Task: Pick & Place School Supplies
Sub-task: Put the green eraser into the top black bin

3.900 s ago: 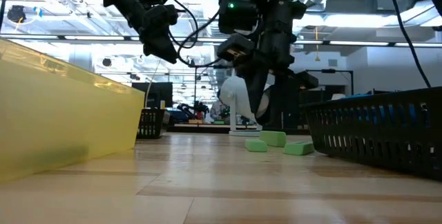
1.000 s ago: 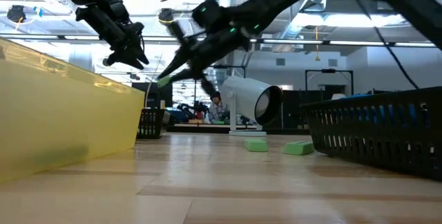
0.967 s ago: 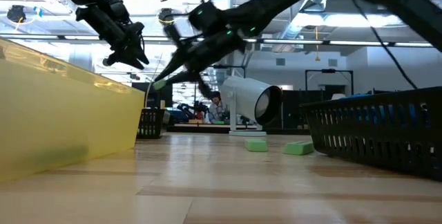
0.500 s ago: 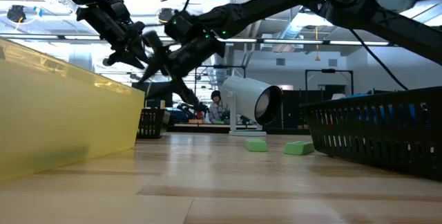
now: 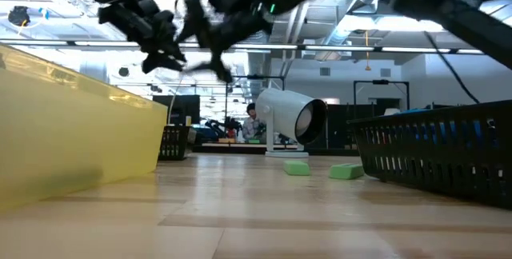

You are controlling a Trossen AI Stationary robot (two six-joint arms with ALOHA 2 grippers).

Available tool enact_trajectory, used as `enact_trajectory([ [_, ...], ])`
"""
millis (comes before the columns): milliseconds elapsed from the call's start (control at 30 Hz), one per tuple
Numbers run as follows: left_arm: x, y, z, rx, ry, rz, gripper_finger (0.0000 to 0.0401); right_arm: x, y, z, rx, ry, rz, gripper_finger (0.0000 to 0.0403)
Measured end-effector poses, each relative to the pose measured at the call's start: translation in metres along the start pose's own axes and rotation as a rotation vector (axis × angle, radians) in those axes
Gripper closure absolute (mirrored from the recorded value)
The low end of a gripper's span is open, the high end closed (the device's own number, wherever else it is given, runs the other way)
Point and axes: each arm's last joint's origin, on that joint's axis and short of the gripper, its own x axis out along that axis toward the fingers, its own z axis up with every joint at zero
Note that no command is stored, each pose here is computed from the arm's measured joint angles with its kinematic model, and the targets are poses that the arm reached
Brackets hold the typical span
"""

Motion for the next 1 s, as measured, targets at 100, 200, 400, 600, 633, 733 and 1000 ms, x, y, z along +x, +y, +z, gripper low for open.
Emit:
enact_trajectory([
  [100, 0.019, -0.027, 0.0, 0.08, 0.044, -0.032, 0.0254, -0.036, 0.022, -0.008, -0.095, 0.04, -0.091, 0.0197],
  [200, 0.034, -0.052, -0.001, 0.157, 0.065, -0.06, 0.0254, -0.069, 0.035, -0.029, -0.202, 0.121, -0.329, 0.0225],
  [400, 0.058, -0.11, -0.003, 0.229, 0.032, -0.185, 0.0254, -0.105, 0.06, -0.068, -0.313, 0.263, -0.608, 0.0291],
  [600, 0.081, -0.167, -0.023, 0.285, 0.063, -0.207, 0.0254, -0.141, 0.086, -0.092, -0.373, 0.132, -0.652, 0.0336],
  [633, 0.085, -0.176, -0.027, 0.294, 0.065, -0.213, 0.0254, -0.147, 0.087, -0.098, -0.374, 0.114, -0.669, 0.0344],
  [733, 0.101, -0.2, -0.04, 0.333, 0.061, -0.227, 0.0254, -0.178, 0.092, -0.114, -0.355, 0.019, -0.676, 0.0376],
  [1000, 0.167, -0.244, -0.067, 0.323, -0.048, -0.388, 0.0271, -0.261, 0.083, -0.173, -0.238, -0.247, -0.629, 0.0401],
])
